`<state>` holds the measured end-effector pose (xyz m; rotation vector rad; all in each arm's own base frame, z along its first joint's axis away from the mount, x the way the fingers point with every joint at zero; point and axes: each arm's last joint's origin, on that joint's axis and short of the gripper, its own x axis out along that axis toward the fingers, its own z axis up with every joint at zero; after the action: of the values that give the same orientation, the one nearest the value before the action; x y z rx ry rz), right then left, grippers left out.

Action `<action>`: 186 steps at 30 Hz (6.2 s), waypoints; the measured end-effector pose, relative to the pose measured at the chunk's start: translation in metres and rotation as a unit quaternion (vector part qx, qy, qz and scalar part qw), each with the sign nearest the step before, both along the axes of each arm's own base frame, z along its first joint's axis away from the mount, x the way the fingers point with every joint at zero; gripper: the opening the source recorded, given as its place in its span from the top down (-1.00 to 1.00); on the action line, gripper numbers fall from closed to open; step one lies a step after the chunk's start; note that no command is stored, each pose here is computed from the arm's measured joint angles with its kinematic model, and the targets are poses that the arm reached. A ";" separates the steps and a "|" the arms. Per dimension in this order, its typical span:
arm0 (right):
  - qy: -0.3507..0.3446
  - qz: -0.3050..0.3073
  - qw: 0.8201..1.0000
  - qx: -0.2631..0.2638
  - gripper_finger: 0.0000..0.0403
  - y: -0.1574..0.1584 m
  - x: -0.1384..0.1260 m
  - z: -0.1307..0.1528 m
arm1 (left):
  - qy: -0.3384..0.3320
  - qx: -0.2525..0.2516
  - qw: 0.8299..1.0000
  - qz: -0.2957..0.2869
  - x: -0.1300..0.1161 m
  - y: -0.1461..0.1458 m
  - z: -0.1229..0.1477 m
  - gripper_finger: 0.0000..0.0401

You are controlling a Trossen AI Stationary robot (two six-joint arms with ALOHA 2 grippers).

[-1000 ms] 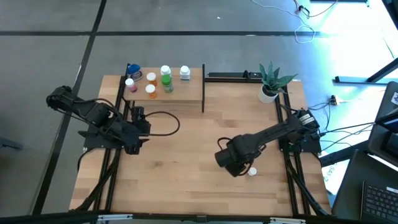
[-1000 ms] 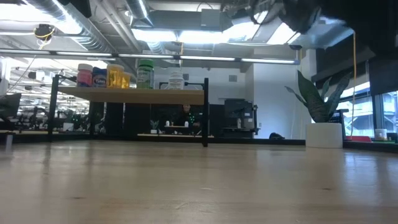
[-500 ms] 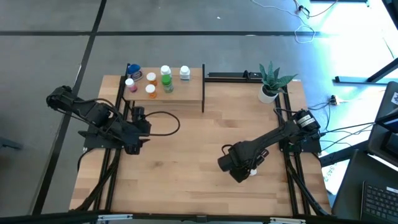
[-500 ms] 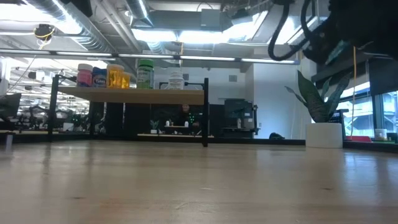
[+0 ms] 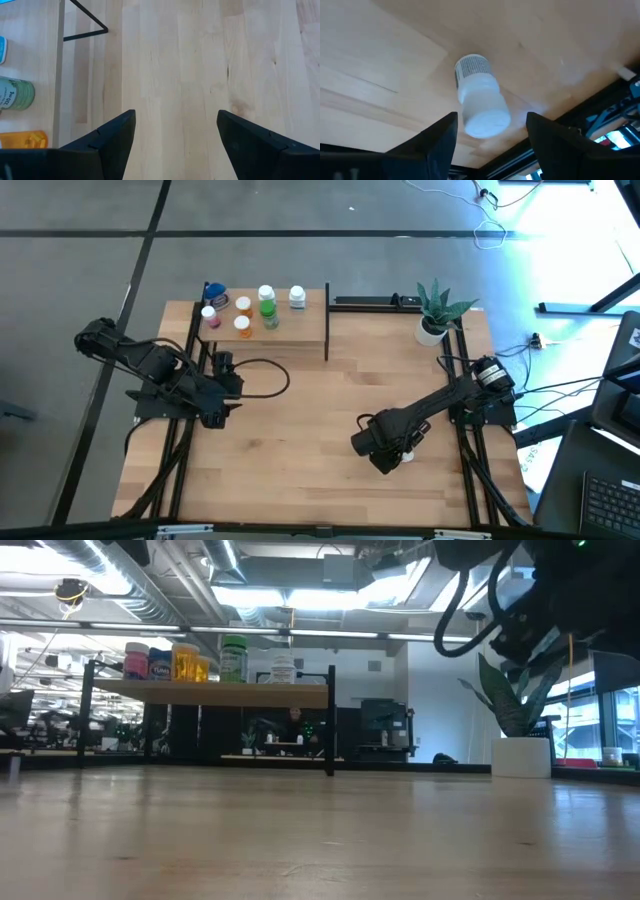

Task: Pick and place medicine bottles onto shelf by color
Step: Put the white and black pill bottle on the shelf

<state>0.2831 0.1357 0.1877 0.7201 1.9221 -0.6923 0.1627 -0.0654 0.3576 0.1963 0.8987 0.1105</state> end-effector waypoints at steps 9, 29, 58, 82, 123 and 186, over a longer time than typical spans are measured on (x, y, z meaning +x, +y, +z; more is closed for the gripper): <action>0.003 -0.001 1.000 0.008 -0.19 0.003 -0.001 0.000 | 0.000 0.000 1.000 0.000 0.000 0.000 0.000 -0.37; -0.022 0.012 1.000 -0.008 -0.18 0.008 -0.008 -0.020 | -0.009 -0.005 1.000 0.000 0.002 -0.001 0.001 -0.37; -0.157 0.060 0.986 0.018 0.20 -0.007 0.040 0.040 | -0.009 -0.004 1.000 0.000 0.002 -0.001 0.001 -0.37; -0.489 0.157 0.845 -0.149 0.20 -0.180 0.087 0.228 | -0.011 -0.012 1.000 0.010 0.002 0.000 0.001 -0.37; -0.481 0.122 0.838 -0.227 0.20 -0.243 0.132 0.186 | -0.091 0.095 0.975 0.179 0.017 0.030 0.007 -0.37; -0.385 0.229 0.873 -0.192 0.20 -0.260 0.138 0.143 | -0.120 0.113 0.983 0.083 0.052 0.087 -0.009 -0.37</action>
<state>0.4211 -0.1246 0.3309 0.2028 1.0960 -0.3738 0.2151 0.0215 0.3487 0.3127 0.6599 0.3838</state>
